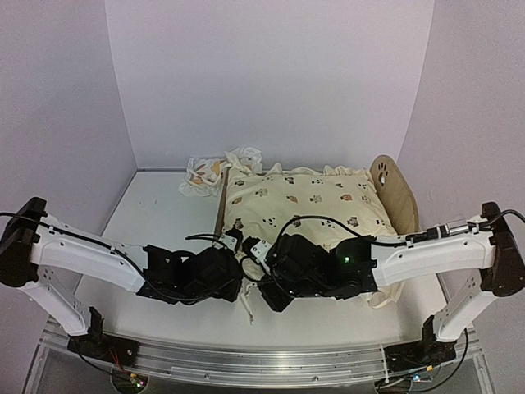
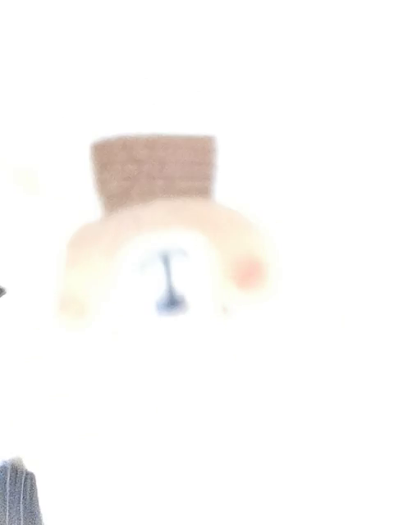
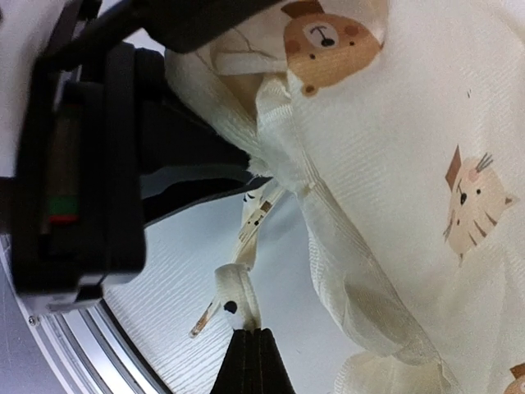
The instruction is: Set up the pet bed
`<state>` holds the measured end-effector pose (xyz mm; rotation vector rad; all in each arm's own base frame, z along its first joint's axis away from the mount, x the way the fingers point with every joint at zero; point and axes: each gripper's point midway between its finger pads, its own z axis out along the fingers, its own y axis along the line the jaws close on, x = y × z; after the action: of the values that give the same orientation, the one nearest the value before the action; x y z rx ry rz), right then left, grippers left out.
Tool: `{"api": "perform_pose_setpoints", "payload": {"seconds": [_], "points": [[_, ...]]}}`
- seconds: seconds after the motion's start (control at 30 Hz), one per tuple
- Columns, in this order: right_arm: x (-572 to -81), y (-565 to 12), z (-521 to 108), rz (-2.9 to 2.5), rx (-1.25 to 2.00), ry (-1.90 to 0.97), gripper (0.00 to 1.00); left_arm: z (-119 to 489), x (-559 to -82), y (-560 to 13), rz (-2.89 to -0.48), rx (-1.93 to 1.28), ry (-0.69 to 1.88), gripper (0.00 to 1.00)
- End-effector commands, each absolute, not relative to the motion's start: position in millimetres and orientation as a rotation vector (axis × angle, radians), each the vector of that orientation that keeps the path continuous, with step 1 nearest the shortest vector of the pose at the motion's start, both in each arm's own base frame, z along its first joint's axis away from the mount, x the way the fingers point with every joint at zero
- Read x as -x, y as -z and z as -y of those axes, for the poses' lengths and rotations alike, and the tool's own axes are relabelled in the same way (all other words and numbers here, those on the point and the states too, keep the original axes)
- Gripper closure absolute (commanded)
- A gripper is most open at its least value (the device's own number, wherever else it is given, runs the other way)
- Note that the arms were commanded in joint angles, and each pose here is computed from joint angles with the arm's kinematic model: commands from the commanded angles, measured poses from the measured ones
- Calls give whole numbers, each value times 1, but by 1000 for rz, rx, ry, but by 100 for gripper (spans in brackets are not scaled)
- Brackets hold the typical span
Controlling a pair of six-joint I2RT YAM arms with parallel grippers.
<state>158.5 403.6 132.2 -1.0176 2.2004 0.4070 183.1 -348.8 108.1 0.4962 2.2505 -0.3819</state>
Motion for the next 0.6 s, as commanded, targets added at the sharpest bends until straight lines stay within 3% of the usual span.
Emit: {"api": "perform_pose_setpoints", "payload": {"seconds": [0.0,0.4,0.57], "points": [[-165,-141,-427,-2164,994,-430,100,360,-173,-142,-2207,-518,543,100],[-207,-126,-429,-2186,815,-292,100,355,-162,-144,-2236,-533,607,100],[-217,-126,-433,-2178,754,-360,100,354,-157,-145,-2235,-539,658,100]]}}
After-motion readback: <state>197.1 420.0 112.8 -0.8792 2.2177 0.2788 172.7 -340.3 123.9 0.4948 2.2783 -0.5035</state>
